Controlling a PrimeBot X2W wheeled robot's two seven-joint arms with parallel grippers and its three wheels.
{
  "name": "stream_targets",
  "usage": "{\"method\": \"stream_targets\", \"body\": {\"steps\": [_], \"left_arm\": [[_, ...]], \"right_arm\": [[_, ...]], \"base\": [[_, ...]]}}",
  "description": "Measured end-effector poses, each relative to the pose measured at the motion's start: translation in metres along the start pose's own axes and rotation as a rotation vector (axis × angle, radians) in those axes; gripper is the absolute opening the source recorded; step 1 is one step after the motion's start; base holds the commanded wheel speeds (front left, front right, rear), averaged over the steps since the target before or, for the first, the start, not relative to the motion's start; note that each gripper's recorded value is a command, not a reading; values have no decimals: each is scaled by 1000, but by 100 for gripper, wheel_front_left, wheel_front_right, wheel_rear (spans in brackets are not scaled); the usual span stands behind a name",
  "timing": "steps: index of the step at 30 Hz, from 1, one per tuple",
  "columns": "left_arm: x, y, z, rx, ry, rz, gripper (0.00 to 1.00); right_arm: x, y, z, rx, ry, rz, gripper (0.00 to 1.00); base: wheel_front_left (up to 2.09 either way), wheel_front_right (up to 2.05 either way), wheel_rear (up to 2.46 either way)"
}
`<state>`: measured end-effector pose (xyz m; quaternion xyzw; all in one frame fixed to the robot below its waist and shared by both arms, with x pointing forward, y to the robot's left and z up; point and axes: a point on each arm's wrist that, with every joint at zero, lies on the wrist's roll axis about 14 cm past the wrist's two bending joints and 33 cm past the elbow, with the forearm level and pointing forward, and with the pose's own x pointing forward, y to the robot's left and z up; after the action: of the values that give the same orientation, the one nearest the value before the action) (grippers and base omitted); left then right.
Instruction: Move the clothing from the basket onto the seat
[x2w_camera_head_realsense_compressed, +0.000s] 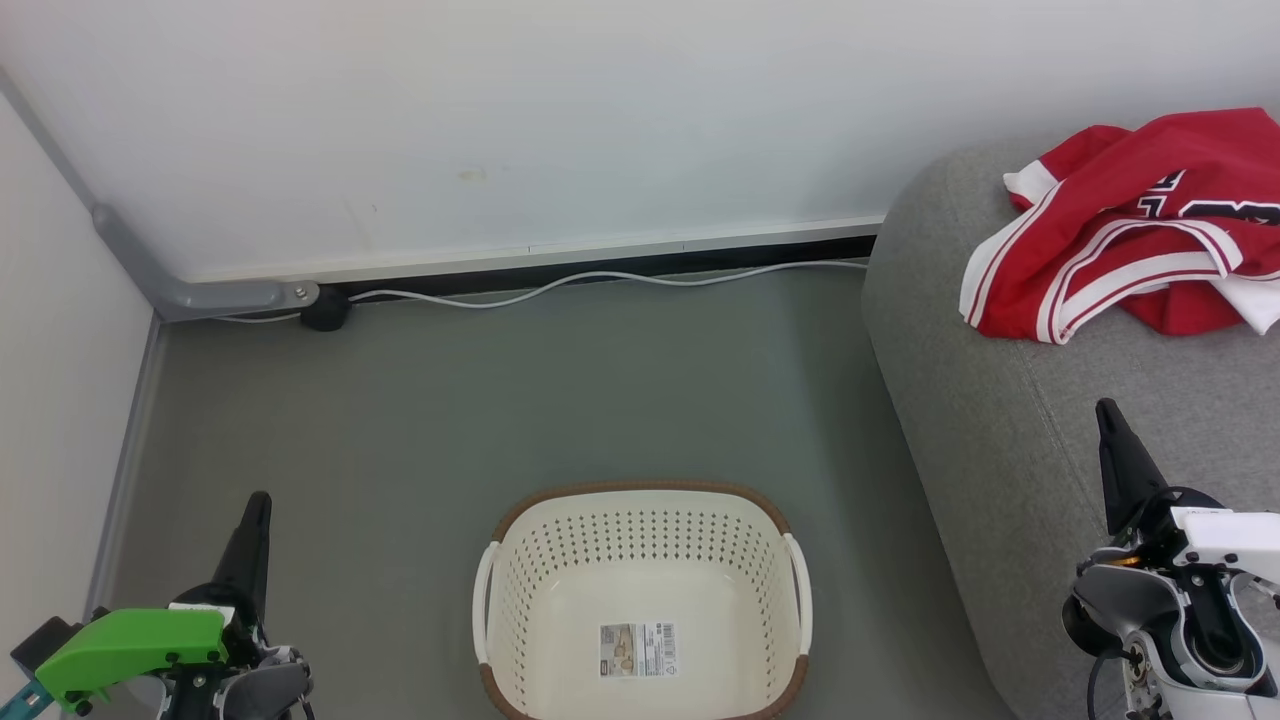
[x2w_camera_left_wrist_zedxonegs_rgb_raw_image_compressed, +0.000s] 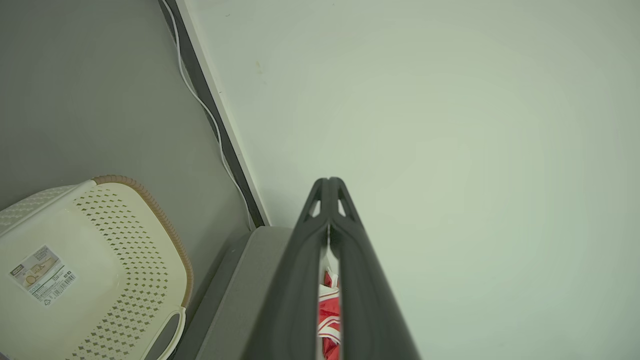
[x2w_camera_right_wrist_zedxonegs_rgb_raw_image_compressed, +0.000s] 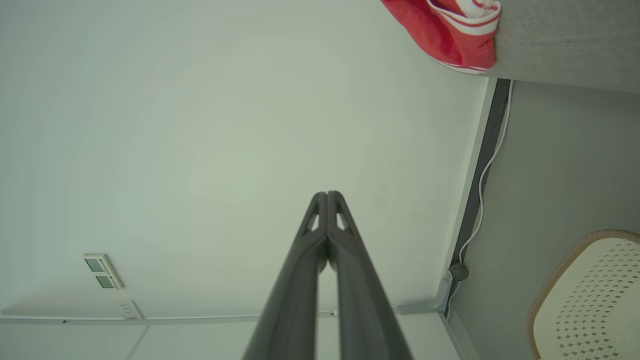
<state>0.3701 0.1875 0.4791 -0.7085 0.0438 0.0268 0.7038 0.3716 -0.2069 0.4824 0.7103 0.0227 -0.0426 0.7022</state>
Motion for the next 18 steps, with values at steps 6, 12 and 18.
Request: {"method": "stream_targets", "body": {"steps": [6,12,18], "left_arm": [[0,0,0,0,0,0,0],[1,-1,0,-1,0,-2,0],[1,-1,0,-2,0,-3,0]], "right_arm": [[0,0,0,1,0,0,0],[0,0,0,1,0,0,0],[0,0,0,1,0,0,0]], "base": [[0,0,0],[0,0,0],[0,0,0]]}}
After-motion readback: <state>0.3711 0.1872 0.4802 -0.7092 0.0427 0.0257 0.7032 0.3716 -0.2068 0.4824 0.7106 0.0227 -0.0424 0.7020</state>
